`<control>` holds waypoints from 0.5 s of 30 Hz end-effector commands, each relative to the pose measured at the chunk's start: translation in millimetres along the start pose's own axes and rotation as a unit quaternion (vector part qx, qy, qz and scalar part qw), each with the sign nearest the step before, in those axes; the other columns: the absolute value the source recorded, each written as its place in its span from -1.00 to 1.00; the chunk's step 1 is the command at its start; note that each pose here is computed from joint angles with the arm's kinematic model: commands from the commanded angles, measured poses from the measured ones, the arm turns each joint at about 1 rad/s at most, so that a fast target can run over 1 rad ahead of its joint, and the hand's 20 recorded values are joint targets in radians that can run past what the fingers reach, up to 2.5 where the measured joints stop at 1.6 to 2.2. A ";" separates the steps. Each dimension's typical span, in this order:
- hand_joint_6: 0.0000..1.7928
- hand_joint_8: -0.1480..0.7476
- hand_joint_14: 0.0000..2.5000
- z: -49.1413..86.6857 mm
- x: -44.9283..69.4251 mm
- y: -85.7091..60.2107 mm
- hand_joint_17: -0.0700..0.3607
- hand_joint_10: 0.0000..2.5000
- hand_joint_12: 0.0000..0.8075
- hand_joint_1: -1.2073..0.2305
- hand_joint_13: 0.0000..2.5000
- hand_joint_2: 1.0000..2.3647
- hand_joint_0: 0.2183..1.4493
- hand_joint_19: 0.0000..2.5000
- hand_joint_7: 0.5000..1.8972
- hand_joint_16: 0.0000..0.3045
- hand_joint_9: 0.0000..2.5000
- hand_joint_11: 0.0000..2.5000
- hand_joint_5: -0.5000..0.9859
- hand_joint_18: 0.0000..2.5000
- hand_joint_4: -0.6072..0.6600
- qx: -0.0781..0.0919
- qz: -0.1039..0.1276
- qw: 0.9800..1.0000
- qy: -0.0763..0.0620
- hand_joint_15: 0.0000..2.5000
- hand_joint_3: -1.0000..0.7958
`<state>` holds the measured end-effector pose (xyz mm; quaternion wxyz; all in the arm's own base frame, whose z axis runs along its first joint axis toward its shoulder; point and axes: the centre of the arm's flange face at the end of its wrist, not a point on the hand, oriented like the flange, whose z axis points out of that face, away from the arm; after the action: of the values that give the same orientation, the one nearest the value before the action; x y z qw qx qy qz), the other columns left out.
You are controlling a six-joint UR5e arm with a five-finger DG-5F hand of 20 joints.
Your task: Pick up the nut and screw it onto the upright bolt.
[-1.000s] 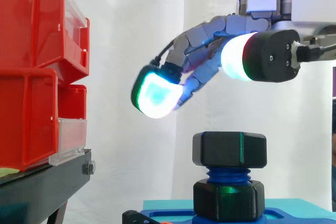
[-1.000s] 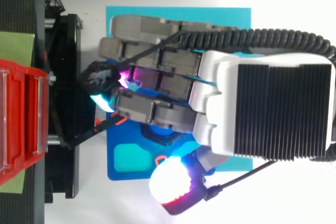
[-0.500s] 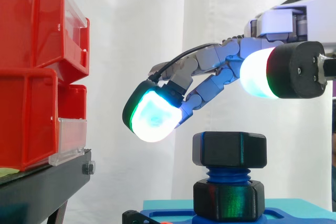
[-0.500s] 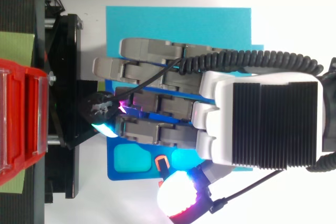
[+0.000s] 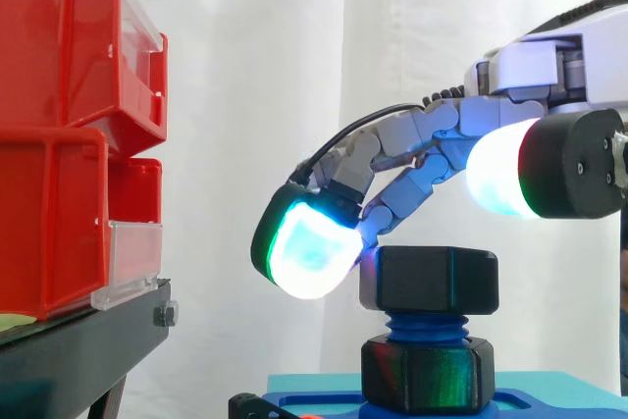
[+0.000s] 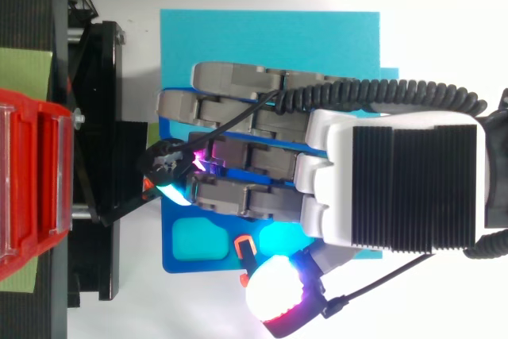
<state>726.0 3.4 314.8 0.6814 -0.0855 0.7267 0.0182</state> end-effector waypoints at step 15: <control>-0.35 -0.13 -1.00 -2.2 0.5 -5.4 -0.31 -1.00 -0.22 0.46 -0.68 -1.00 -0.52 -1.00 0.31 -0.77 -0.65 -1.00 -0.36 -0.96 0.22 0.002 0.000 1.000 0.005 -1.00 -0.44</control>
<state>724.9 -1.9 314.3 0.6782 -0.0846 0.7298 0.0164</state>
